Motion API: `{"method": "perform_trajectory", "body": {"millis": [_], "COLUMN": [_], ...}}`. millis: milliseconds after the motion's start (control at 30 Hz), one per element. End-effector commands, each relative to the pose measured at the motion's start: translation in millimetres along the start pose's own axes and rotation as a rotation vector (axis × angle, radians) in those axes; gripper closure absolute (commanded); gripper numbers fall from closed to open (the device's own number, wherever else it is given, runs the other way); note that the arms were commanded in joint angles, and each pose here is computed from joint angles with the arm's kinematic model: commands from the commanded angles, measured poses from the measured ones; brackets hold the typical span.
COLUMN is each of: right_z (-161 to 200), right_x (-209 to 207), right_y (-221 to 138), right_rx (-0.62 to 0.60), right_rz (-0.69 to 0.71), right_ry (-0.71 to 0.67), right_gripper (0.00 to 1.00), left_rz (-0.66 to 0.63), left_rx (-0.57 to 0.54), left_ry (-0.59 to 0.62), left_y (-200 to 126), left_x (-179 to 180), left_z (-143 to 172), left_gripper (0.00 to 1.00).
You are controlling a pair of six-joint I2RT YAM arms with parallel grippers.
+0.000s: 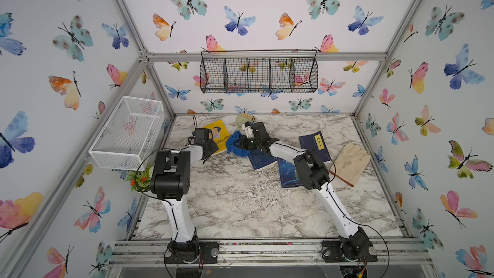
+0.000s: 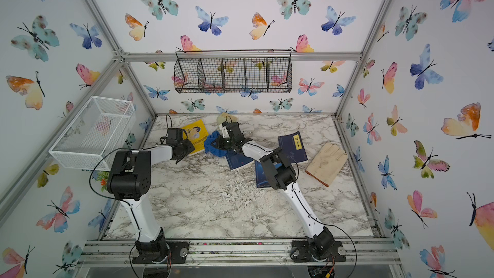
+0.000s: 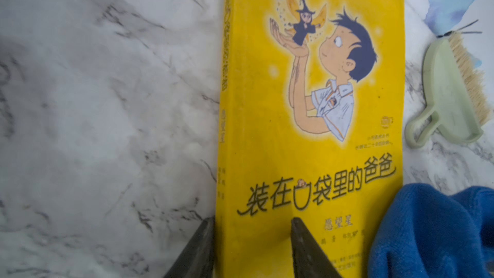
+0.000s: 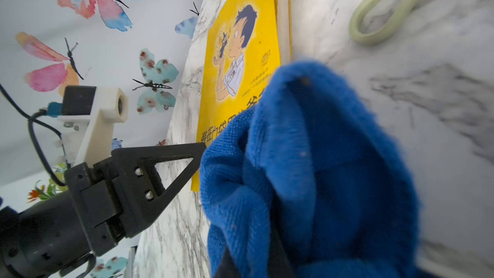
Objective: Wipe the cover of the book
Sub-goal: Adjust the book at the center of the board.
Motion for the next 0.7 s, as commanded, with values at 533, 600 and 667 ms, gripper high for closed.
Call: {"method": "perform_trajectory", "body": {"millis": [533, 600, 667], "right_z": [-23, -18, -10], "right_x": [47, 45, 43], "right_y": [-164, -168, -170], "right_rx": [-0.186, -0.172, -0.156], "right_rz": [0.141, 0.143, 0.138], "right_ry": [-0.215, -0.215, -0.21], "right_gripper": [0.92, 0.92, 0.92], "left_rz": [-0.146, -0.184, -0.214], "left_rx": [-0.038, -0.115, -0.18], "left_ry": [0.13, 0.11, 0.085], "left_y": [-13, -10, -5], "left_x": [-66, -72, -73], "left_z": [-7, -30, -47], "left_gripper": [0.32, 0.3, 0.27]}}
Point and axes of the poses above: each gripper's point midway between its finger pads, its own y axis out along the fingers, its own x axis along the line the jaws close on, z = x × y, the point moved 3 cm from there along -y, back along the fingers, and after that the axes turned 5 degrees about y, right-handed, at the moved point
